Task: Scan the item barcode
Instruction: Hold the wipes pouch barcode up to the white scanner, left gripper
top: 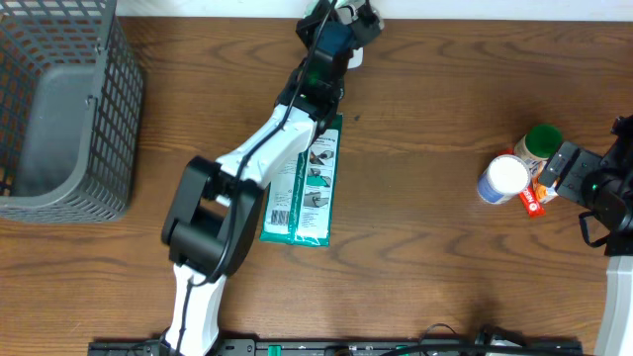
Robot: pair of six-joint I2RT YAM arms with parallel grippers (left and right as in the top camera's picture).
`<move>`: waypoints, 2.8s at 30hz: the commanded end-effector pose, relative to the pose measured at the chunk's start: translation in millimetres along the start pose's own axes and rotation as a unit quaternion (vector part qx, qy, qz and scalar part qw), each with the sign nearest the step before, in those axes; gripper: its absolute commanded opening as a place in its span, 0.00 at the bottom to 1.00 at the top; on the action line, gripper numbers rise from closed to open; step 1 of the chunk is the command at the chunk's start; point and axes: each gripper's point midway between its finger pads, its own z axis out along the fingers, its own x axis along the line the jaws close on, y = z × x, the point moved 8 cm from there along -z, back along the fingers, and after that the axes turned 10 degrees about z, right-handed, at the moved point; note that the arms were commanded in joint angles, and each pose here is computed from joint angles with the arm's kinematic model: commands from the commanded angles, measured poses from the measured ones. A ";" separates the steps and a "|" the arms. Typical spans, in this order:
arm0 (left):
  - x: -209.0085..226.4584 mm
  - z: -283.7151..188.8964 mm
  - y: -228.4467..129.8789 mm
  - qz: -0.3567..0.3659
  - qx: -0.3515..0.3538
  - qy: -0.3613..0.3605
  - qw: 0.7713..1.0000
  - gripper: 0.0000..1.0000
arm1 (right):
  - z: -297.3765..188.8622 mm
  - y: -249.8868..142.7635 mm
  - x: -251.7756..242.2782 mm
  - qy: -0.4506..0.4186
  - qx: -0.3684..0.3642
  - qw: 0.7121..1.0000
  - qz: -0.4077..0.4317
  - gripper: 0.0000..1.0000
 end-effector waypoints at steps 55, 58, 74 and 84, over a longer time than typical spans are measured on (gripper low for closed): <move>-61.8 68.1 -50.1 0.174 -0.096 0.055 0.978 0.07 | -1.9 3.2 -1.7 -0.006 -0.006 1.000 -0.001 0.99; -58.3 69.0 -48.3 0.173 -0.100 0.058 0.978 0.07 | -1.5 3.3 -1.7 -0.006 -0.005 1.000 -0.001 0.99; -63.8 72.4 -50.9 0.103 -0.083 0.020 0.991 0.07 | -1.4 3.3 -1.7 -0.007 -0.005 1.000 -0.001 0.99; 38.9 56.4 -12.0 -0.145 -0.049 -0.004 0.988 0.07 | -1.4 3.3 -1.7 -0.007 -0.005 1.000 -0.001 0.99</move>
